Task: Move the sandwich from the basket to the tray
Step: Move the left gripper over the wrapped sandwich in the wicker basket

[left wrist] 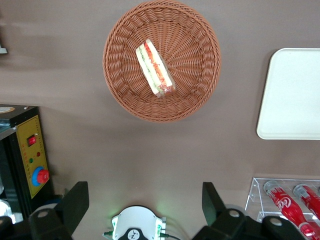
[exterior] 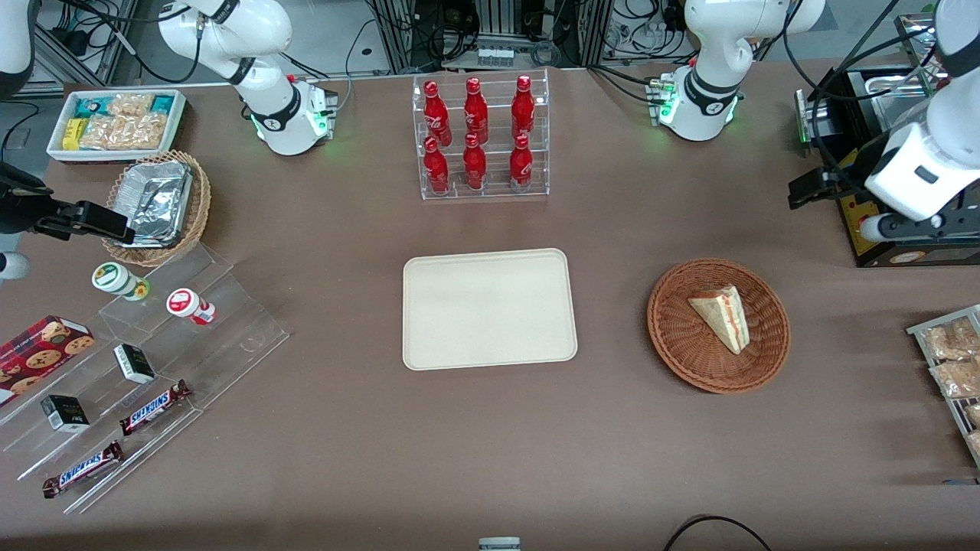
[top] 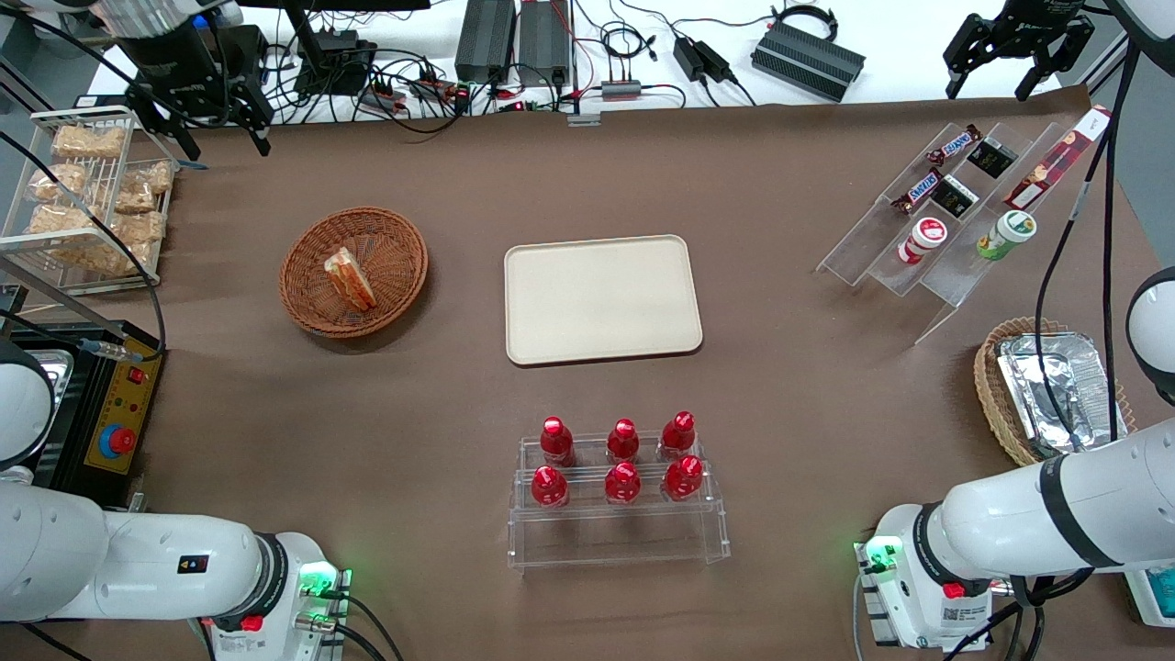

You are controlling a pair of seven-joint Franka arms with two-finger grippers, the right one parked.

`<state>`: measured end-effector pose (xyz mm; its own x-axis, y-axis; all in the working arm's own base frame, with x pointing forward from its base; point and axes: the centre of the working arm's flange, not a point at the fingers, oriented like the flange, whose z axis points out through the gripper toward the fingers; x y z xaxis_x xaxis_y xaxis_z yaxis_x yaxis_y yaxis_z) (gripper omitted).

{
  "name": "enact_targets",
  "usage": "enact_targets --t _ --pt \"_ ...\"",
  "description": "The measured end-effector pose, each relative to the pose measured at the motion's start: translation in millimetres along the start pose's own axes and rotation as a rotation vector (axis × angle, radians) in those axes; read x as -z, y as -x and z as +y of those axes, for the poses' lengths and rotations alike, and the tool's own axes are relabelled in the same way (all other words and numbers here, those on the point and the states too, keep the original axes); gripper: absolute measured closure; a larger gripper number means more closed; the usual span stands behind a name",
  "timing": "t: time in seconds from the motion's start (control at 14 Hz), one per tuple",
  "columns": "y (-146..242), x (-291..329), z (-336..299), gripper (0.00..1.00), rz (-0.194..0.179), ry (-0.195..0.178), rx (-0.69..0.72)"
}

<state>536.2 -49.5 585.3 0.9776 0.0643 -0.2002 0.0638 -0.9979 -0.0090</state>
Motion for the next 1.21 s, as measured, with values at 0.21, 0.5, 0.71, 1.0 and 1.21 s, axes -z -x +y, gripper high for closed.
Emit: enact_targets --t 0.21,0.5,0.71,1.0,1.21 --pt "-14.3 -43.3 1.6 0.0 0.006 0.001 0.0" --pt "-26.7 -99.8 3.6 0.0 0.033 0.004 0.0" --pt "-31.9 -140.1 2.9 0.0 0.066 0.007 0.002" --pt "-35.5 -191.0 -0.2 0.0 0.133 0.017 0.007" --pt "-37.8 -211.7 -3.1 0.0 0.155 0.022 0.04"
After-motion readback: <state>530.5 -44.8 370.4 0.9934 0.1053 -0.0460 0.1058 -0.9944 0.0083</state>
